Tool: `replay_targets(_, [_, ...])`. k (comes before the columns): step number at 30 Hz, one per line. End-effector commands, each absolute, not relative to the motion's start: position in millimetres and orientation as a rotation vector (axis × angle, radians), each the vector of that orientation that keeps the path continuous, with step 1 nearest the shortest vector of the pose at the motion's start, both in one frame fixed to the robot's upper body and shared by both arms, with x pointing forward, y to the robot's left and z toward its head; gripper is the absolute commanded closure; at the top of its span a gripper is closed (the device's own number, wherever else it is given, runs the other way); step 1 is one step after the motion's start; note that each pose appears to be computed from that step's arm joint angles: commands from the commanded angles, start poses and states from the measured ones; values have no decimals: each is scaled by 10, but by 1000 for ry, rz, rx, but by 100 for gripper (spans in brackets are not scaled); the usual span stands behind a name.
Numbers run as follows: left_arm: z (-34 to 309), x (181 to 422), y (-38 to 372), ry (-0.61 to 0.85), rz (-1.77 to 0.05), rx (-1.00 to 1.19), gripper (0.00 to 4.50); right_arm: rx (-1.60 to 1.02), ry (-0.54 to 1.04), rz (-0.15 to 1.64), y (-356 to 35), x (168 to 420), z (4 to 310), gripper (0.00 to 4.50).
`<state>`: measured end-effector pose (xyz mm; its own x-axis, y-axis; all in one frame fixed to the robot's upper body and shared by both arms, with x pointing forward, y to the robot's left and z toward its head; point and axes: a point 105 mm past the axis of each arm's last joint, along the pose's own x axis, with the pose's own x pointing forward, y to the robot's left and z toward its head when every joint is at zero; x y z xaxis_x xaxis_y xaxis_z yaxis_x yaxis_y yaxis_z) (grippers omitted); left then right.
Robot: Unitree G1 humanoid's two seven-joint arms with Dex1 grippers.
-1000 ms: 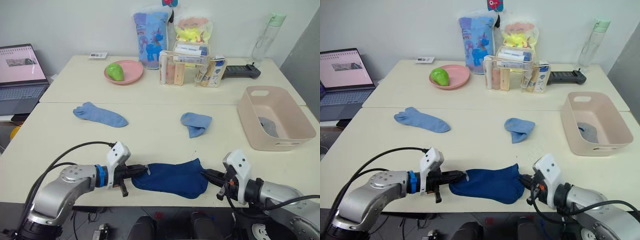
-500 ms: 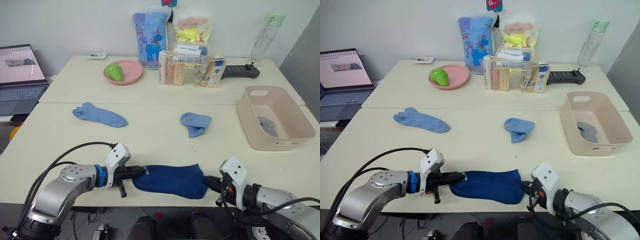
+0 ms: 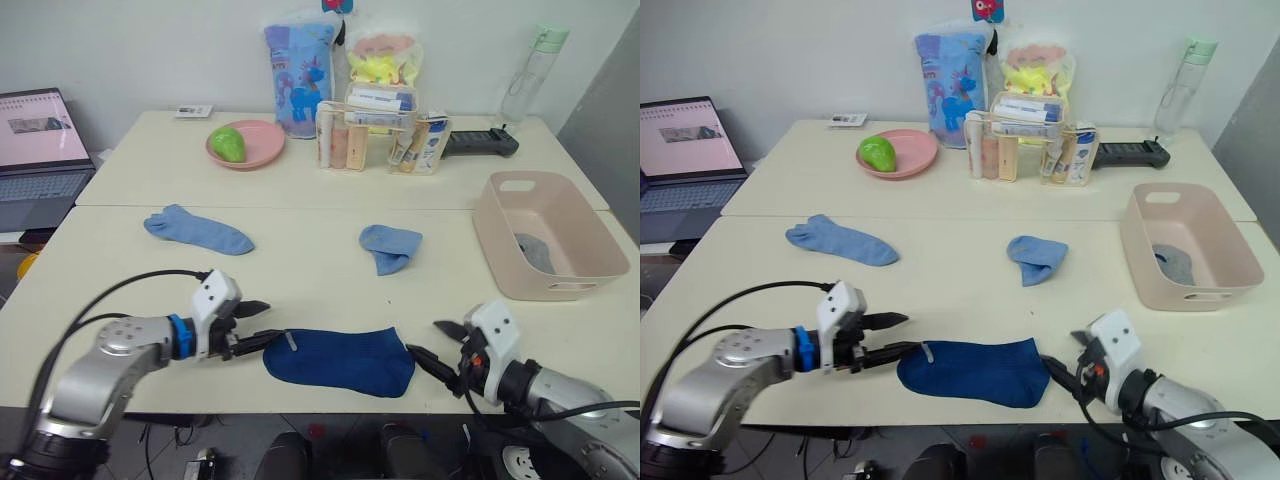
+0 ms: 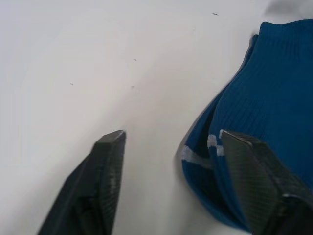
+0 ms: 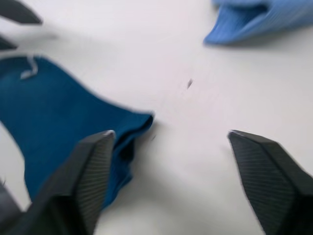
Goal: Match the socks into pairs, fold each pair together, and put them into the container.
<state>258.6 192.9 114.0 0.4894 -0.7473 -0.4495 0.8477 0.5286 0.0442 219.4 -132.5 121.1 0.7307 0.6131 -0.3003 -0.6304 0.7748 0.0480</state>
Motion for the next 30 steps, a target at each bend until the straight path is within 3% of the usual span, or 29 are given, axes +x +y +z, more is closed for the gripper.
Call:
replay_targets(1, [1393, 2653, 1971, 319, -999, 339, 118, -98, 182, 782, -1066, 2192, 1484, 8])
replay_targets(4, [1334, 2625, 1823, 326, -1074, 344, 157, -116, 150, 863, -894, 2181, 1532, 5])
replay_targets(7, [1217, 2498, 1608, 373, -1195, 349, 238, -149, 171, 931, -780, 2119, 1468, 63])
replay_targets(14, [942, 2472, 1320, 400, -1302, 314, 450, -175, 263, 1035, -701, 2057, 1108, 309])
replay_targets(18, [845, 2493, 1188, 410, -1304, 320, 450, -230, 269, 1109, -631, 2031, 993, 448])
replay_targets(23, [779, 2471, 1081, 423, -1312, 292, 450, -247, 284, 1124, -618, 2068, 860, 448])
replay_targets(30, [522, 2456, 1300, 525, -1259, 351, 450, -273, 345, 1134, -701, 2010, 685, 448])
